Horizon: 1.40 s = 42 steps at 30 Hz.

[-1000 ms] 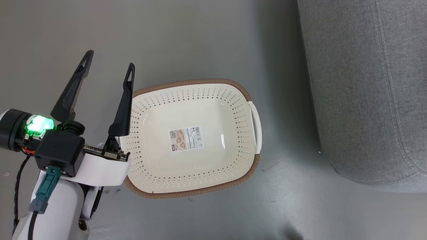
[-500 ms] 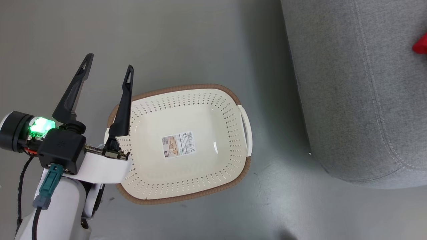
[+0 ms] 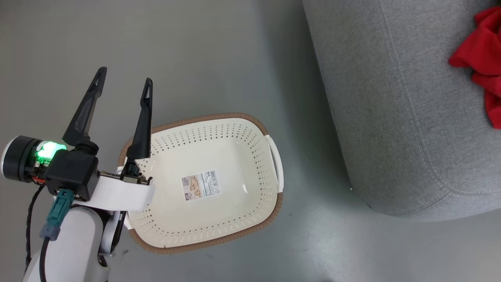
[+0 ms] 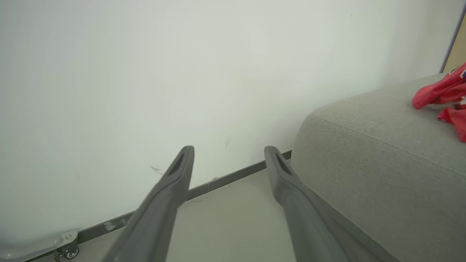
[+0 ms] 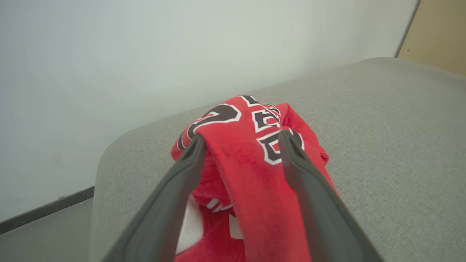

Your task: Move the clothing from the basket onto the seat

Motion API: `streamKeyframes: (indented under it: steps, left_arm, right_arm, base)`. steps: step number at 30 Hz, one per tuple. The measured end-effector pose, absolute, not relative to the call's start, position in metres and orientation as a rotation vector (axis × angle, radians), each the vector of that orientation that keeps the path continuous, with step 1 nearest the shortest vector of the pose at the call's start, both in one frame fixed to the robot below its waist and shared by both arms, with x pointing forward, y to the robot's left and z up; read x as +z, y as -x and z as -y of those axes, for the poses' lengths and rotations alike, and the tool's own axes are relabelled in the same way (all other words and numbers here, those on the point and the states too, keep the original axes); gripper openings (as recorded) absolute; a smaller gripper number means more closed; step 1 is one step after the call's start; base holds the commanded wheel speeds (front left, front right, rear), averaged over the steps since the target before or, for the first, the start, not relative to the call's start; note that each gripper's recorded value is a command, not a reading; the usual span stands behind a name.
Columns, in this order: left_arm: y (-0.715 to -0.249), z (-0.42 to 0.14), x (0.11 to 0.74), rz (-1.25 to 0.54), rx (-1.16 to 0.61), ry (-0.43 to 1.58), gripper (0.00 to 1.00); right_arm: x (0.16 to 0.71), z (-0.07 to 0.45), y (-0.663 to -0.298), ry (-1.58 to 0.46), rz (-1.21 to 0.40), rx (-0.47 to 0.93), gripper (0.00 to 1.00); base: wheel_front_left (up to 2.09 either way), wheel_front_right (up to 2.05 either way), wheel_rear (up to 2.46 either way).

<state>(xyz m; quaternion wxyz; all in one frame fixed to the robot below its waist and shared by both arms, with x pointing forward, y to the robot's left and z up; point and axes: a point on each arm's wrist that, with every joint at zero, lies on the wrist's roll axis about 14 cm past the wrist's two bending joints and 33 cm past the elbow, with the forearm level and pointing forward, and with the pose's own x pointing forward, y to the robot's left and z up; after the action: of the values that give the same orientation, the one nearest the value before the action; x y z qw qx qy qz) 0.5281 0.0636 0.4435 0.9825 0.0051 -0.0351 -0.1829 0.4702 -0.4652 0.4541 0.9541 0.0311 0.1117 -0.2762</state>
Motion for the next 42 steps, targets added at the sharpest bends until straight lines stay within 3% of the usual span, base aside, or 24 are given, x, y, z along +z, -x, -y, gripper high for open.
streamKeyframes:
  steps: [11,19,42]
  left_arm:
    - [-0.527,-0.069,0.464,0.097,-0.327,0.005,1.0]
    - [-0.516,-0.078,0.478,0.106,-0.288,0.009,1.0]
    - [-0.468,-0.127,0.523,0.161,-0.122,0.008,1.0]
  right_arm:
    - [0.496,0.446,-0.471,0.013,-0.146,-0.446,1.0]
    - [0.534,0.403,-0.489,0.066,-0.038,-0.289,1.0]
    - [0.59,0.289,-0.486,-0.027,0.199,-0.018,1.0]
  base:
    - [0.0,0.0,0.0]
    - [0.0,0.0,0.0]
    - [0.0,0.0,0.0]
